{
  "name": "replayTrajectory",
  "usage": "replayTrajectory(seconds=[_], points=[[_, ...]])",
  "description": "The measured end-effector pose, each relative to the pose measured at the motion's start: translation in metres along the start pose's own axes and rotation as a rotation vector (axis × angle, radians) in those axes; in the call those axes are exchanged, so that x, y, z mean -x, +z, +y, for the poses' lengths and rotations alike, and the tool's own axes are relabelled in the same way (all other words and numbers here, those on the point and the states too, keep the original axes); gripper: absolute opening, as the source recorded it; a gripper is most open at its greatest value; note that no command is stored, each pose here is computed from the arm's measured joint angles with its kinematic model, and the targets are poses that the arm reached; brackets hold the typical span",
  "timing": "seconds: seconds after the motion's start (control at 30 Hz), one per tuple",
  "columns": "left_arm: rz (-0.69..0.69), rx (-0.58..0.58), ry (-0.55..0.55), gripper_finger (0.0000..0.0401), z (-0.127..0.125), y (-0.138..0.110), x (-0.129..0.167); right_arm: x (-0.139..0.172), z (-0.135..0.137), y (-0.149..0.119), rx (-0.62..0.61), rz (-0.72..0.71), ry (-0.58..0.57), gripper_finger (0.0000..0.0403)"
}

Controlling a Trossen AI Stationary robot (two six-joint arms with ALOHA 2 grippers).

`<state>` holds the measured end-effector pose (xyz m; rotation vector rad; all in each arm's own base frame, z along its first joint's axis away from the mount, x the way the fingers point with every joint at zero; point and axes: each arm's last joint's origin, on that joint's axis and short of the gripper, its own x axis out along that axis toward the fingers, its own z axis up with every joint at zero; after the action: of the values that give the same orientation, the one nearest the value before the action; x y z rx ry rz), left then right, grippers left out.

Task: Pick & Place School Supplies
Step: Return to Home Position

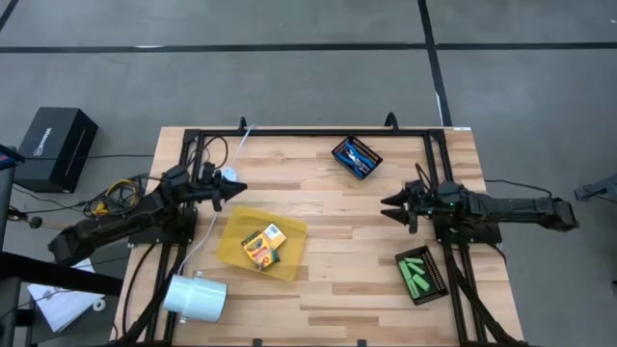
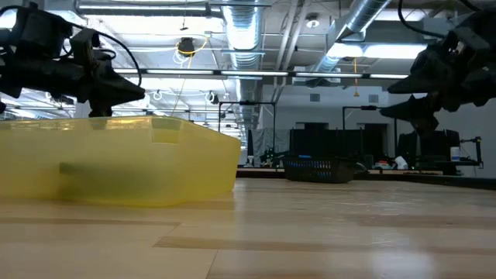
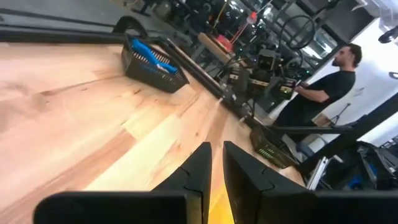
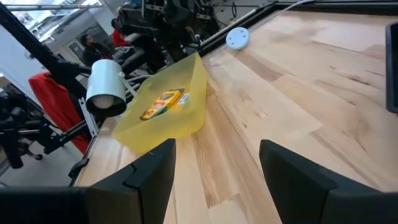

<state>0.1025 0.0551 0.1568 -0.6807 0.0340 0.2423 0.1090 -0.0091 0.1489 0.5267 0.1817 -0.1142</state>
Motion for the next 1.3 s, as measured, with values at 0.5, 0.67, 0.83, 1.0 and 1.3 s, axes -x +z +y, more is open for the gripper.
replayTrajectory(seconds=[0.5, 0.67, 0.83, 1.0, 1.3], points=[[-0.067, -0.089, -0.539, 0.0035, -0.058, -0.007, 0.024, -0.006, 0.01, -0.017, 0.285, 0.164, 0.092, 0.0224], [-0.056, -0.082, -0.678, 0.0035, -0.07, -0.008, 0.03, -0.008, 0.012, -0.024, 0.328, 0.231, 0.114, 0.0224], [-0.038, -0.078, -0.713, 0.0035, -0.073, -0.01, 0.031, -0.009, 0.015, -0.026, 0.315, 0.25, 0.133, 0.0224], [-0.042, -0.077, -0.714, 0.0035, -0.073, -0.009, 0.031, -0.008, 0.019, -0.027, 0.074, 0.271, 0.142, 0.0224], [-0.048, -0.077, -0.722, 0.0035, -0.074, -0.009, 0.032, -0.007, 0.023, -0.028, -0.556, 0.312, 0.08, 0.0225]])
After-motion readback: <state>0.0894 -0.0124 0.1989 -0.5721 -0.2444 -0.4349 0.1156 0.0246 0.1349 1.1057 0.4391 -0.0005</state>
